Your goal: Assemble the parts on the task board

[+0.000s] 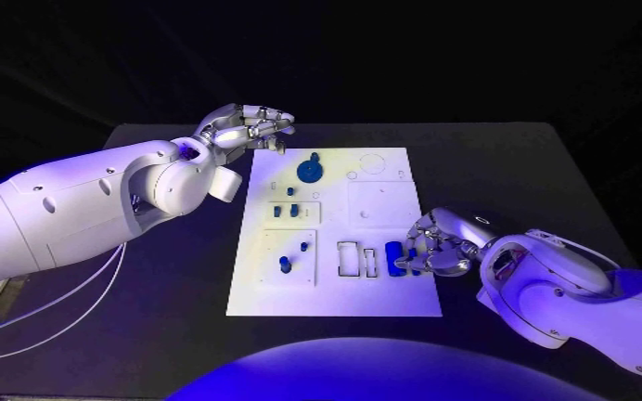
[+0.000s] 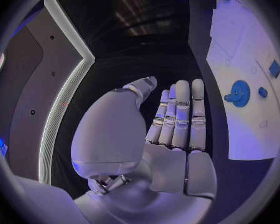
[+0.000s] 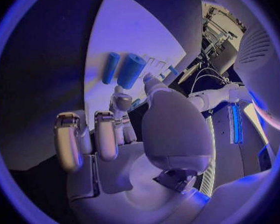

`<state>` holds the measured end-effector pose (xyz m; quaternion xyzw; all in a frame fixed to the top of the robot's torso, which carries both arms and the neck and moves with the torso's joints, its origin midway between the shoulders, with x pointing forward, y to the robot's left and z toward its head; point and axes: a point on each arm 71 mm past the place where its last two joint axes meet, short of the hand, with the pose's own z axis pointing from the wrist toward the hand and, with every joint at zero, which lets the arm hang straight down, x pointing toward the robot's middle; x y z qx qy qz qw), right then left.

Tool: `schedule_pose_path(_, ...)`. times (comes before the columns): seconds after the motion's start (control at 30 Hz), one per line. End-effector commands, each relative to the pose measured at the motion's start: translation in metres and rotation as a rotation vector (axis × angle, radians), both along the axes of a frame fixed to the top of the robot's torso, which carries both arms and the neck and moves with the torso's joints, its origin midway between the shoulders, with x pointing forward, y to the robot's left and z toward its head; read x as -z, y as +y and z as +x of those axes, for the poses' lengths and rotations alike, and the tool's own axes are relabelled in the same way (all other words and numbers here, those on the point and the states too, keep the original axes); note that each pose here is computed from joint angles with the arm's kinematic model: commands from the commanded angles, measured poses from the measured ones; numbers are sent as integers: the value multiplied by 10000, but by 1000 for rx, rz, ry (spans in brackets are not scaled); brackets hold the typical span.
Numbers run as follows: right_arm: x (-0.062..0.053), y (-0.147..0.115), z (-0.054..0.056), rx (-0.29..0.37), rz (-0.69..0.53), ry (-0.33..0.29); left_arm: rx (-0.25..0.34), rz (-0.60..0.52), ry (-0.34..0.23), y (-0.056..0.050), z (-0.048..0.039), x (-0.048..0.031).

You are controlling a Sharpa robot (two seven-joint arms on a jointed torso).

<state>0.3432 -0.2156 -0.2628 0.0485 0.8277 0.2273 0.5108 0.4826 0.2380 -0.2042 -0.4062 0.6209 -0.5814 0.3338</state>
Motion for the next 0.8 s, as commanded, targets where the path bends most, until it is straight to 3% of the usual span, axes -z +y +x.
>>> schedule_pose_path(0.03,49,28,-3,-6,-38,-2,18,-11,-4,-25,-9,-12)
schedule_pose_path(0.8,271,217,25,9,-63,25,19,-9,1,-2,-21,-13)
